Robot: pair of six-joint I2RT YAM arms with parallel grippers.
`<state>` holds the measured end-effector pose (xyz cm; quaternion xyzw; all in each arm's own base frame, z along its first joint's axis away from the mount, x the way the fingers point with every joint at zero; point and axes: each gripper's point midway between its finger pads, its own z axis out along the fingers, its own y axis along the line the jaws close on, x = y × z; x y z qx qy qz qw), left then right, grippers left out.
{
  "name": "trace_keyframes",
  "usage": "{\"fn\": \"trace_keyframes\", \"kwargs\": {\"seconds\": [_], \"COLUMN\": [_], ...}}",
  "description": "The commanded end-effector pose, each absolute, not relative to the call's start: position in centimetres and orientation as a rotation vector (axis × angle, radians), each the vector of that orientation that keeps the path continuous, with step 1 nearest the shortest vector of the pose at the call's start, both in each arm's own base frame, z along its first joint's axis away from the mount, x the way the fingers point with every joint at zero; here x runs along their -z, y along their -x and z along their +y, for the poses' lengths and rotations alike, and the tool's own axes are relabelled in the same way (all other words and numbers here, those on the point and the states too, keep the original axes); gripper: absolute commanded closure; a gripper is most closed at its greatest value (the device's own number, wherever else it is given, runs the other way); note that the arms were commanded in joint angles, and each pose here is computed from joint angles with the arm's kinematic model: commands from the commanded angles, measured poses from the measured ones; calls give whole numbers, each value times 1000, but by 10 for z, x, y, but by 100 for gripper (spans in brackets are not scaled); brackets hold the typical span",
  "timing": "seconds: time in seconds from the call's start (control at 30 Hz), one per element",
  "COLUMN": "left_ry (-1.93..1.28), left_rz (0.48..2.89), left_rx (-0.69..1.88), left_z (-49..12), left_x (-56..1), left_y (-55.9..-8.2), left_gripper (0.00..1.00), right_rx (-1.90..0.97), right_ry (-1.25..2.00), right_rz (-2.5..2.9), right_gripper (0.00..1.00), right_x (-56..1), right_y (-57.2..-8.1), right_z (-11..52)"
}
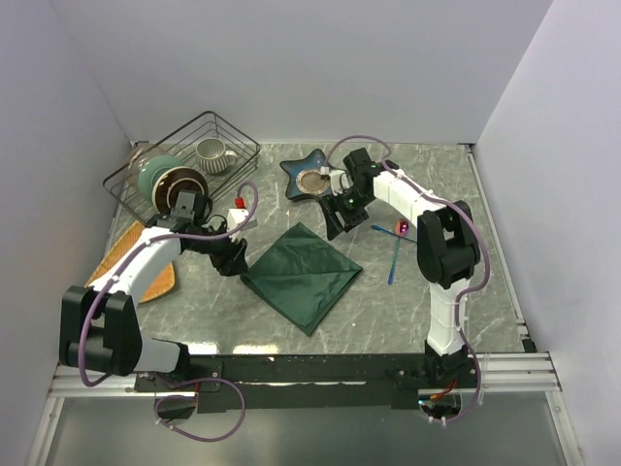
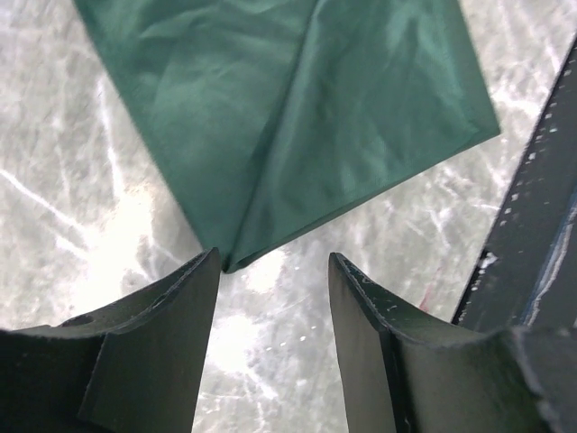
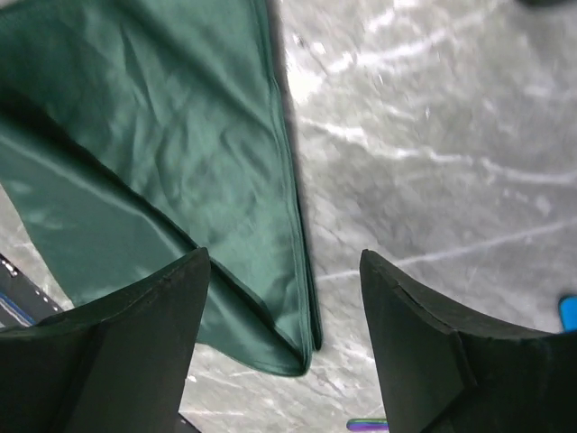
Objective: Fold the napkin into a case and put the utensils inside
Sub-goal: Fold the top corner of the square-folded napkin at the center of the board, then rotate the upper triangle-folded napkin at the center of the board.
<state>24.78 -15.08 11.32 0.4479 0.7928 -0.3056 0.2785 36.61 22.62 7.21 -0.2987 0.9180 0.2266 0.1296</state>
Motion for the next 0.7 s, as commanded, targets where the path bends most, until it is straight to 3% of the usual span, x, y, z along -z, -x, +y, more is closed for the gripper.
{"fn": "trace_keyframes", "kwargs": {"seconds": [0.0,0.37,0.67], "left_ry": [-1238,-1242,-1285], "left_rz": [2102,2112,2021], "left_rx": [771,764,719], "left_z": [-143,-135,-139], "left_x": [-110,-106,-115], "left_y": [-259,-268,-275], "left_gripper": [43,45,46], "right_rx": [-672,-780,-862], "right_ry": [828,758,664], "right_rz": [2716,2813,2830], "right_gripper": [26,30,30], "right_x": [-74,-53,-68], "right_y": [-353,-324,-316], "right_z": [205,198,187]}}
